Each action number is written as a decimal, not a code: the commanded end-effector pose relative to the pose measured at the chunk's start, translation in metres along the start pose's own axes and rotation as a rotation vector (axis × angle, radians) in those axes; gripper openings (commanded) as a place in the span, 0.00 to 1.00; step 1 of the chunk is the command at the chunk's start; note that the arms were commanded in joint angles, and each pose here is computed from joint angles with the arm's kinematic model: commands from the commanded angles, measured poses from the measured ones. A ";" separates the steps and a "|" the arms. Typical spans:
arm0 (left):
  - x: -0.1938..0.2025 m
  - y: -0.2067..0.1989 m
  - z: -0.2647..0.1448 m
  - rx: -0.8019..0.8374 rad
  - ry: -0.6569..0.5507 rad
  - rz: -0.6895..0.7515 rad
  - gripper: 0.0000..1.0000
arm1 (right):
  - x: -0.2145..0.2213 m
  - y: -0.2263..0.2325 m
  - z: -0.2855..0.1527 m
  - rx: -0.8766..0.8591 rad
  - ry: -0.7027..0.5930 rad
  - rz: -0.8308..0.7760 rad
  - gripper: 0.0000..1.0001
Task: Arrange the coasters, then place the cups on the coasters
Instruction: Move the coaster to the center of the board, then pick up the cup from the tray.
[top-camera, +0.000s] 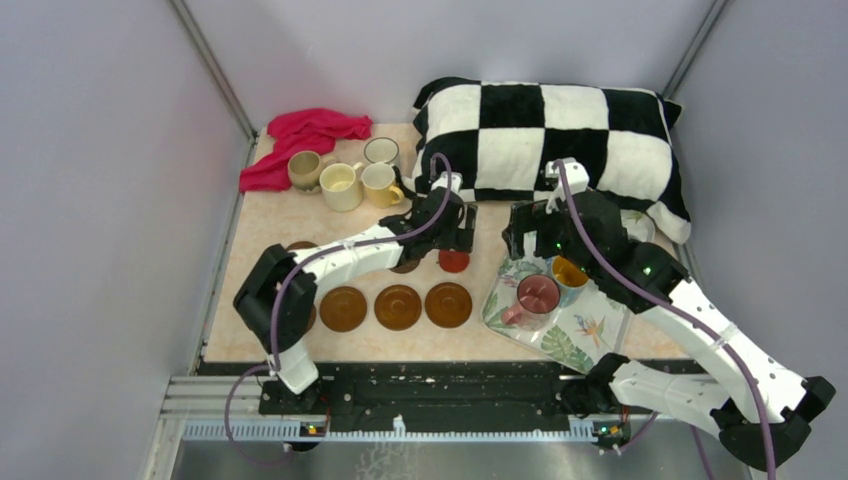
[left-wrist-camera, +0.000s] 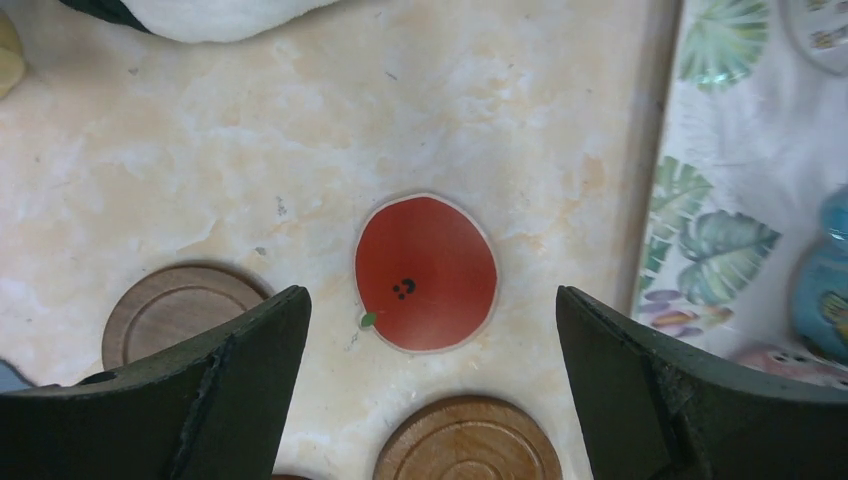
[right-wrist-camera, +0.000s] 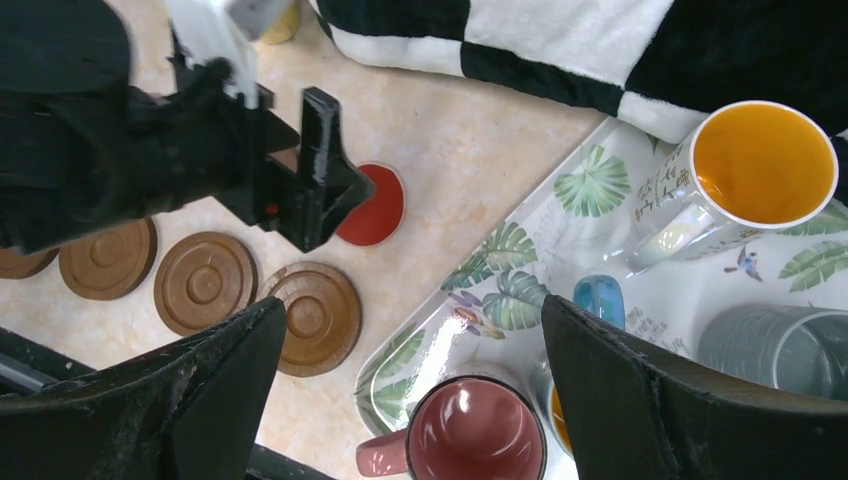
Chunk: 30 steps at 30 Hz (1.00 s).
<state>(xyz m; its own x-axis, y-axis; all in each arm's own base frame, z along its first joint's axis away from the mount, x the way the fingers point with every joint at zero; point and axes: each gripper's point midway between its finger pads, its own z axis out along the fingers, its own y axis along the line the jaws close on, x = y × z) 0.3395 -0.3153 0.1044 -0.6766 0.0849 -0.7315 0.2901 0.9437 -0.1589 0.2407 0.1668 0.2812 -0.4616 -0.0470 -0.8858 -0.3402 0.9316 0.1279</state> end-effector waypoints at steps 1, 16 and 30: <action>-0.011 -0.004 -0.029 0.075 -0.044 0.001 0.99 | -0.024 -0.001 -0.013 0.004 -0.071 0.024 0.99; -0.005 -0.027 -0.087 0.338 -0.100 0.039 0.99 | -0.026 -0.020 -0.031 0.085 -0.093 0.052 0.99; 0.016 -0.087 -0.116 0.516 -0.116 0.194 0.99 | -0.051 -0.029 -0.057 0.106 -0.198 0.113 0.99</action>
<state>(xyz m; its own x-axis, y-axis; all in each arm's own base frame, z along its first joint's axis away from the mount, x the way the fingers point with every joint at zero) 0.2335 -0.3401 0.1591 -0.5865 0.1864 -0.7882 0.6449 0.6962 -0.3152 0.2303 0.1285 0.3192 -0.3805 0.0528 -0.9233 -0.2220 0.9640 0.1466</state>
